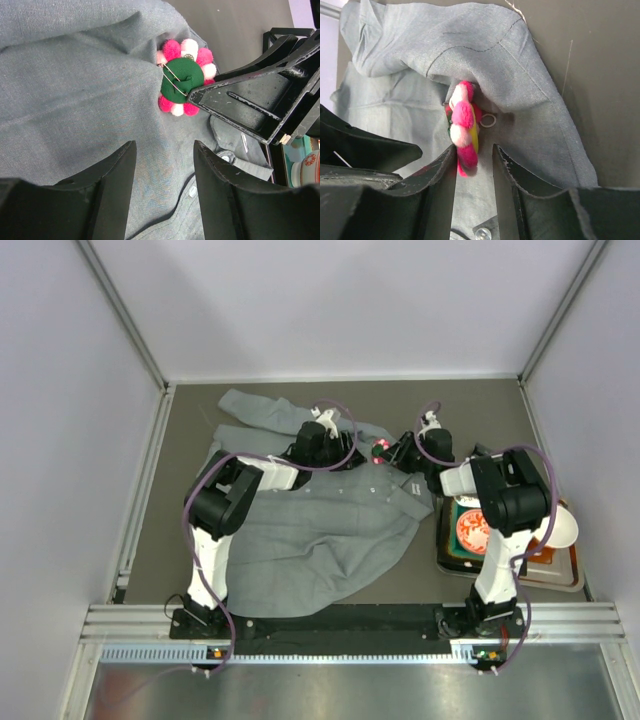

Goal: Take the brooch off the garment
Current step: Place the brooch on the flattened clothing.

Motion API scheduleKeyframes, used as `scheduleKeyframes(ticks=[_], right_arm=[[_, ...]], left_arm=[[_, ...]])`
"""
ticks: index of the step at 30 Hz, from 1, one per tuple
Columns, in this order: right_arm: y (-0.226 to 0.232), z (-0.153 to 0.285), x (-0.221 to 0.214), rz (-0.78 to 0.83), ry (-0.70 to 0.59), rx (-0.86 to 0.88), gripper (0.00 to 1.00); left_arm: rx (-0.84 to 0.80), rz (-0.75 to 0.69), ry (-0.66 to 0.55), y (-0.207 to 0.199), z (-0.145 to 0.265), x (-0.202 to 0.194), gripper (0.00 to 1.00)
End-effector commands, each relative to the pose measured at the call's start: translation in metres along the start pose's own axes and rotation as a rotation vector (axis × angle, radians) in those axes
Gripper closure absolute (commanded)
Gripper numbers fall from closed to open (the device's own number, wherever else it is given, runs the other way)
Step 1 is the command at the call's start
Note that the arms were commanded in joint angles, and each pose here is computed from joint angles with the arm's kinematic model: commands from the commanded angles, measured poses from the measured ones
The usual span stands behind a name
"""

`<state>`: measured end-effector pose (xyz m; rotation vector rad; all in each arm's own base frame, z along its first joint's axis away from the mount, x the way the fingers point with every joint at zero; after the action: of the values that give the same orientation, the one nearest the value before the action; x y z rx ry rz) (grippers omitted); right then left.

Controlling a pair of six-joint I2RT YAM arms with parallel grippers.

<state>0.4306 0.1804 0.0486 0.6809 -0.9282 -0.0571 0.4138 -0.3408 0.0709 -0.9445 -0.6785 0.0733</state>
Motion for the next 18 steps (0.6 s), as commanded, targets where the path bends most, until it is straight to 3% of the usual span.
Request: scheduleKeyframes(ticks=[1,14,18], right_arm=[[0.005,0.002,0.029,0.073,-0.06,-0.013,0.66],[0.015,0.002,0.043,0.094,-0.092,0.019,0.6],[0.015,0.003,0.044,0.105,-0.093,0.021,0.53]], left_arm=[[-0.068,-0.019,-0.031,-0.022,-0.002,0.014,0.46],[-0.065,-0.015,-0.025,-0.021,-0.003,0.012,0.46],[-0.066,-0.026,-0.035,-0.023,-0.002,0.015,0.46]])
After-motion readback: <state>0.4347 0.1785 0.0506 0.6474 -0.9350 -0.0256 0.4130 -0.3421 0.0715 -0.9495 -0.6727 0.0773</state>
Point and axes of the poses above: each gripper's point midway between its finger pads, its own z axis back along the fingers, its own y axis along the line the jaws close on, x = y × z, the point moved 2 cm from there along z, back along the fingers, and after that the axes turned 12 degrees about z, right-handed, at the moved point
